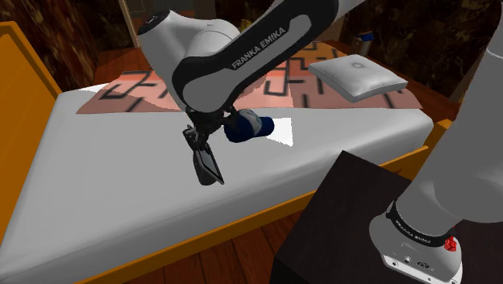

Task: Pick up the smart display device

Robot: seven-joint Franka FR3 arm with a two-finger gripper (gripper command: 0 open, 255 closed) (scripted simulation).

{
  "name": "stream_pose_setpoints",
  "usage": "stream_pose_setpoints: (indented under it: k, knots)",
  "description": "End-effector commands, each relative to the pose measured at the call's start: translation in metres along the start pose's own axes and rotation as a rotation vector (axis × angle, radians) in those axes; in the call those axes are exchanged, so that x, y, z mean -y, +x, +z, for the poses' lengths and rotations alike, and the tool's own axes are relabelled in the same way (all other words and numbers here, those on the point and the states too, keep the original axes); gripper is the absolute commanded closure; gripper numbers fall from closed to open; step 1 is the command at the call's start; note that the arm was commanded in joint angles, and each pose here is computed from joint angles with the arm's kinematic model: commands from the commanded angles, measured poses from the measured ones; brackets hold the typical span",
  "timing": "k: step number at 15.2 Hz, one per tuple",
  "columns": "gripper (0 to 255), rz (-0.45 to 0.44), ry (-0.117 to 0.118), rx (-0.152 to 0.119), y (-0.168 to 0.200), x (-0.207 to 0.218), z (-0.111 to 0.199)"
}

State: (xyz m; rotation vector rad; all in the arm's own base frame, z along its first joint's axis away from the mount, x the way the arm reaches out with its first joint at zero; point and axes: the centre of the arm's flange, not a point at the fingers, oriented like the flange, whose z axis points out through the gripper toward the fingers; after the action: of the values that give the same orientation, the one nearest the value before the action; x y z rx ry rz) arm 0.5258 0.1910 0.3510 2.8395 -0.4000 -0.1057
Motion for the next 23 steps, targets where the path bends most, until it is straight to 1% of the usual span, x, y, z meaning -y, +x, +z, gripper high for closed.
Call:
stream_pose_setpoints:
  k: [1,8,9,16,18,19,23]
  knots:
    - [0,0.033,-0.022,0.008,0.017,0.019,0.017]
    - [0,0.142,-0.092,0.035,0.083,0.074,0.072]
    - [0,0.15,-0.098,0.037,0.088,0.078,0.076]
    - [0,0.15,-0.098,0.037,0.089,0.088,0.112]
    - [0,0.15,-0.098,0.037,0.089,0.089,0.115]
    - [255,0.15,-0.098,0.037,0.089,0.089,0.115]
    - [255,0.15,-0.098,0.037,0.089,0.089,0.115]
